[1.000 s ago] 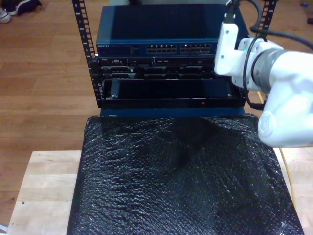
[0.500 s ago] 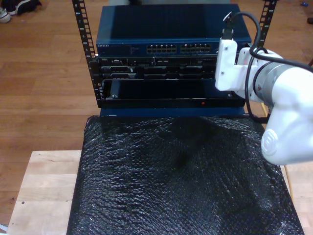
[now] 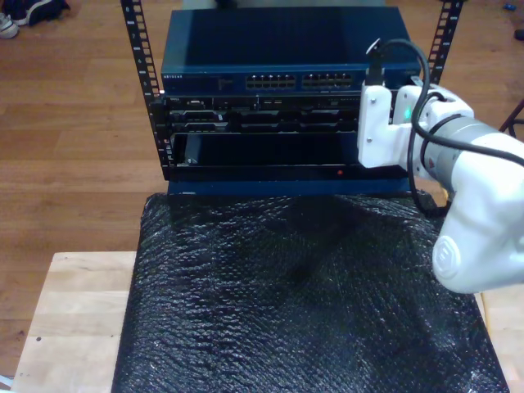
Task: Grab the cable and plug it in
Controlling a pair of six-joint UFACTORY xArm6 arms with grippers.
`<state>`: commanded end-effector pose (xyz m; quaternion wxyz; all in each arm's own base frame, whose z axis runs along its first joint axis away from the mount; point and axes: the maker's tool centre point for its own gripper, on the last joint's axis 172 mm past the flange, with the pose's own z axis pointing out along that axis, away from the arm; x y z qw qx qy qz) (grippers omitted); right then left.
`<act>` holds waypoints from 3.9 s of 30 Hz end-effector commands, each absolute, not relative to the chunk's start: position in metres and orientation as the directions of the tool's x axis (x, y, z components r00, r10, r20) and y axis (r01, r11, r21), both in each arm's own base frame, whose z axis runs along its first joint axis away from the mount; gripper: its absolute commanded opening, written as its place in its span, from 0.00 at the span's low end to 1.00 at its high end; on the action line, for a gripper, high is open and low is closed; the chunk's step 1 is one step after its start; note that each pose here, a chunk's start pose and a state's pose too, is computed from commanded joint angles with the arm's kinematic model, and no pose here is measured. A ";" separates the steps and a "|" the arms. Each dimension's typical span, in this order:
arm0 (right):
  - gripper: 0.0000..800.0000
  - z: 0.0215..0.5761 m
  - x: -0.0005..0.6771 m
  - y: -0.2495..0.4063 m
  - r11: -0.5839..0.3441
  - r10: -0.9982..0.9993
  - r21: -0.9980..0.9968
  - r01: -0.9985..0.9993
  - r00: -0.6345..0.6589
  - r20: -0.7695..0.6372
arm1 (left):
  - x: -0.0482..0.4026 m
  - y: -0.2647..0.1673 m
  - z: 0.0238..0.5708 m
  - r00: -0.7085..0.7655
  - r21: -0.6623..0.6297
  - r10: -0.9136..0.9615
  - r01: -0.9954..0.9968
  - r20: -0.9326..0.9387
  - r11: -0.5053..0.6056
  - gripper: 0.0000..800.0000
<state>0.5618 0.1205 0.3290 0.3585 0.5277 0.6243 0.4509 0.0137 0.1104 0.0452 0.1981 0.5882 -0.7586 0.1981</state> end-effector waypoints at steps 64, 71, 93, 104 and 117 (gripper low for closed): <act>0.00 0.313 0.602 0.130 -0.061 0.982 0.996 -0.071 -0.183 0.047 | 0.014 0.110 0.045 -0.230 -0.067 -0.814 -0.971 0.534 0.230 1.00; 0.00 0.310 0.611 0.135 -0.094 0.988 0.991 -0.091 -0.132 0.081 | 0.014 0.110 0.045 -0.230 -0.067 -0.814 -0.971 0.534 0.230 1.00; 0.00 0.283 0.627 0.148 -0.060 0.998 0.993 -0.101 0.026 0.063 | 0.014 0.110 0.045 -0.231 -0.068 -0.814 -0.971 0.534 0.231 1.00; 0.00 0.281 0.644 0.148 -0.072 0.995 0.989 -0.127 0.052 0.079 | 0.014 0.110 0.045 -0.231 -0.068 -0.814 -0.971 0.534 0.231 1.00; 0.00 0.282 0.646 0.142 -0.084 0.992 0.988 -0.132 0.078 0.095 | 0.014 0.110 0.045 -0.231 -0.068 -0.814 -0.971 0.534 0.231 1.00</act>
